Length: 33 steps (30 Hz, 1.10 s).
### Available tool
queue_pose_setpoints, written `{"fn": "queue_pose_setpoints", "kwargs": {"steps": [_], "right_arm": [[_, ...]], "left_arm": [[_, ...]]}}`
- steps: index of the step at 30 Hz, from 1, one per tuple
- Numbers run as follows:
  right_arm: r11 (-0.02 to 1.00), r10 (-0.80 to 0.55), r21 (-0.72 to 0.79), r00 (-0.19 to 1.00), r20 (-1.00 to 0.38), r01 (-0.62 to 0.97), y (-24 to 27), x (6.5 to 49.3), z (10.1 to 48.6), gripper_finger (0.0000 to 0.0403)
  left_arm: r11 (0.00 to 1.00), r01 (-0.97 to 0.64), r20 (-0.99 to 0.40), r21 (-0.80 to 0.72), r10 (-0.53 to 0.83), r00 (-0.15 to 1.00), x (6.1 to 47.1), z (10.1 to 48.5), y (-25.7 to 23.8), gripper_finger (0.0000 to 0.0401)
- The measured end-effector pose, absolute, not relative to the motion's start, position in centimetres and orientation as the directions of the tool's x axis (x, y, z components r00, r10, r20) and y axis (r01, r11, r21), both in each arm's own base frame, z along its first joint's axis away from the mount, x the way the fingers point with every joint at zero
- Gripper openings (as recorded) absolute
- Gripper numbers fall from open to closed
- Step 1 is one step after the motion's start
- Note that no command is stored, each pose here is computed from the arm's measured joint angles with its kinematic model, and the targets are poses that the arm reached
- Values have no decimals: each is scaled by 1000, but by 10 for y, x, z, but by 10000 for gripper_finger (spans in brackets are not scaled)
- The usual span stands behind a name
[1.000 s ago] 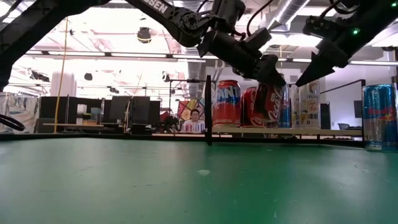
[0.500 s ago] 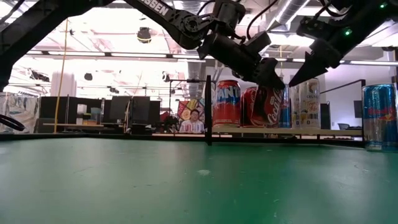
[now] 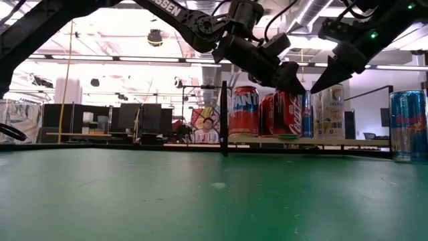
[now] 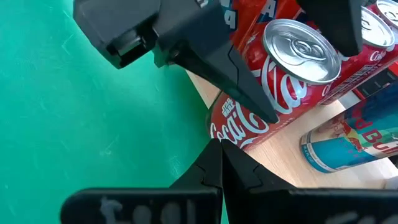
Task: Place canned beverage on shelf
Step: Put the red white soda can on the shelf aligned with the other red white soda cans
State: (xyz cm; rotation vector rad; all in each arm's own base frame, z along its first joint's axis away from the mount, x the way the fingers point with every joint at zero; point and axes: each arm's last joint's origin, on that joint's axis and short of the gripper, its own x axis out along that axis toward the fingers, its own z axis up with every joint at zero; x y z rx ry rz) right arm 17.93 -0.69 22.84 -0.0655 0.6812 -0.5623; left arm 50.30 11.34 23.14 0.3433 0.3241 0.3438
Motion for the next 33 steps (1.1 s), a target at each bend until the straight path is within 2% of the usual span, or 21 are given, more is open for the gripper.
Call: {"fn": "queue_pose_setpoints", "kwargs": {"steps": [13, 19, 25, 29, 33], "right_arm": [[874, -468, -211, 641, -608, 438, -6, 182, 225, 21], [879, -458, -225, 613, -644, 420, -9, 188, 217, 21], [882, -456, -236, 612, -646, 408, -15, 194, 215, 21], [885, -452, -237, 618, -642, 401, -21, 194, 216, 21], [895, -435, -224, 646, -627, 386, -29, 197, 219, 21]], "left_arm": [[866, -256, -220, 429, 375, 901, 505, 237, 107, 333], [823, -234, -223, 518, 394, 892, 495, 277, 84, 333], [802, -185, -346, 568, 436, 831, 442, 337, 64, 327], [750, -325, -373, 576, 595, 712, 384, 368, 74, 310], [750, -433, -351, 500, 633, 690, 320, 382, 75, 289]]}}
